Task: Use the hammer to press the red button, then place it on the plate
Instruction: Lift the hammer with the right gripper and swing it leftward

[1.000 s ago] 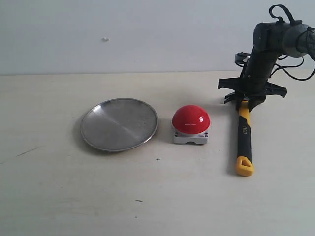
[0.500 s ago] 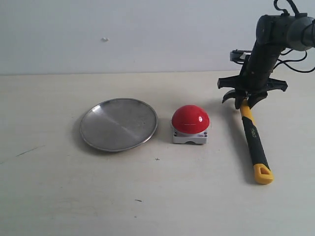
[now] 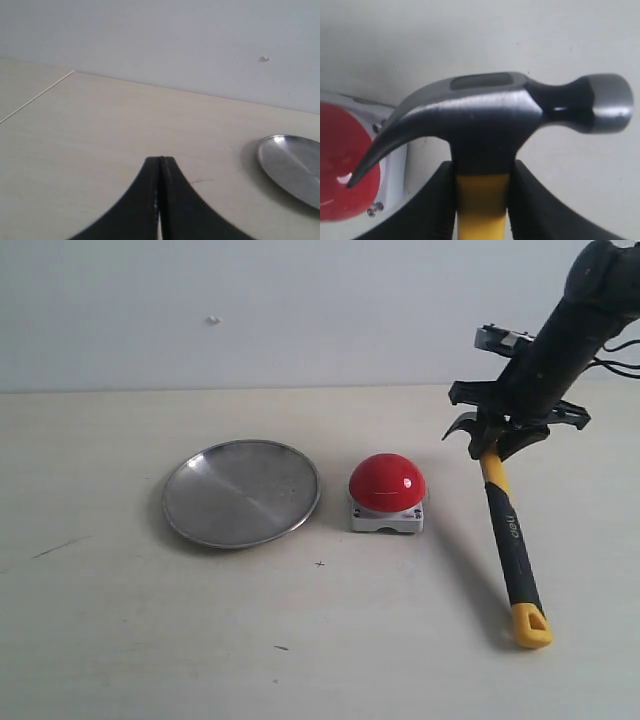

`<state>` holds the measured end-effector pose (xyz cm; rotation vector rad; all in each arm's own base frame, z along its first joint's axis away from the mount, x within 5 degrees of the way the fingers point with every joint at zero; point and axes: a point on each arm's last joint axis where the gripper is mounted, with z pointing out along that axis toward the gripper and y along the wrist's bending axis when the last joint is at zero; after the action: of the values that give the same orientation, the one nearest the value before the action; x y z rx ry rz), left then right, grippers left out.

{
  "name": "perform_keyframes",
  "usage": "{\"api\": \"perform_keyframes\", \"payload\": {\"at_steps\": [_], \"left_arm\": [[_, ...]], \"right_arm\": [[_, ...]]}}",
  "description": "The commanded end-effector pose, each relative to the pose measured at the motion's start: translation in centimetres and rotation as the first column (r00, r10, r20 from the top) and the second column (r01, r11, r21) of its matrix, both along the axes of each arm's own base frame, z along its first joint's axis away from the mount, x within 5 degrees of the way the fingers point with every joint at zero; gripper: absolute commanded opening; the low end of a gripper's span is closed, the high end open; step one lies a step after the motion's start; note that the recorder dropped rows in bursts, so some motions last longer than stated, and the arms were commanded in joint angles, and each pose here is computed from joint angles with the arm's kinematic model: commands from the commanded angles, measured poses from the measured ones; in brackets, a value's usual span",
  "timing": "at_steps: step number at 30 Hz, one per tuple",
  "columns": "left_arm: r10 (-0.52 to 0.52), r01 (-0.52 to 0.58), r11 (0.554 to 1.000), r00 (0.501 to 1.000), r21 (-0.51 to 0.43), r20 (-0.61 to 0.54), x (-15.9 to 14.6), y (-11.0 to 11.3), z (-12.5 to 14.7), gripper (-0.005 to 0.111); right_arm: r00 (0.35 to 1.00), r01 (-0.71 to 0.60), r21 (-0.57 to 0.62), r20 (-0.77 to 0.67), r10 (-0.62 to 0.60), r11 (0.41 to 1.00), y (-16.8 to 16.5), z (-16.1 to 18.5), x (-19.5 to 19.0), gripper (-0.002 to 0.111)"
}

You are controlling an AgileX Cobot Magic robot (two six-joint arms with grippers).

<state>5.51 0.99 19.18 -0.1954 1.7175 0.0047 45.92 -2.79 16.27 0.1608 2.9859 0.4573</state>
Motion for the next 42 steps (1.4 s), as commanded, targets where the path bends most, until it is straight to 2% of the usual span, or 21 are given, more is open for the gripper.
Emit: {"api": "perform_keyframes", "payload": {"at_steps": [1,6,11,17,22,27,29,34,37,42], "left_arm": [[-0.008,0.008,1.000,1.000,0.001,0.004,0.0,0.0,0.0,0.000],[-0.008,0.008,1.000,1.000,0.001,0.004,0.0,0.0,0.0,0.000],[-0.008,0.008,1.000,1.000,0.001,0.004,0.0,0.0,0.0,0.000],[-0.008,0.008,1.000,1.000,0.001,0.004,0.0,0.0,0.0,0.000],[-0.008,0.008,1.000,1.000,0.001,0.004,0.0,0.0,0.0,0.000],[-0.008,0.008,1.000,1.000,0.001,0.004,0.0,0.0,0.0,0.000],[-0.008,0.008,1.000,1.000,0.001,0.004,0.0,0.0,0.0,0.000],[-0.008,0.008,1.000,1.000,0.001,0.004,0.0,0.0,0.0,0.000],[-0.008,0.008,1.000,1.000,0.001,0.004,0.0,0.0,0.0,0.000],[-0.008,0.008,1.000,1.000,0.001,0.004,0.0,0.0,0.0,0.000]], "right_arm": [[0.998,-0.017,0.092,0.054,0.012,0.996,-1.2,2.1,-1.6,0.000],[0.995,-0.018,0.221,0.097,-0.003,0.975,-2.0,3.0,-3.4,0.000],[0.984,-0.067,0.374,0.176,0.000,0.925,-1.8,3.4,-5.0,0.000],[0.973,-0.115,0.507,0.232,-0.006,0.854,-0.9,1.9,-6.7,0.000],[0.967,-0.131,0.563,0.254,-0.020,0.816,-0.2,0.6,-7.8,0.000],[0.942,-0.155,0.667,0.323,-0.095,0.729,0.6,0.3,-8.3,0.000],[0.909,-0.162,0.718,0.375,-0.181,0.677,0.9,0.3,-8.5,0.000],[0.888,-0.162,0.733,0.401,-0.227,0.661,1.1,-0.2,-8.9,0.000],[0.853,-0.145,0.754,0.423,-0.305,0.641,1.2,-0.4,-9.6,0.000],[0.850,-0.143,0.755,0.426,-0.312,0.640,1.5,-0.1,-10.4,0.000]]}}
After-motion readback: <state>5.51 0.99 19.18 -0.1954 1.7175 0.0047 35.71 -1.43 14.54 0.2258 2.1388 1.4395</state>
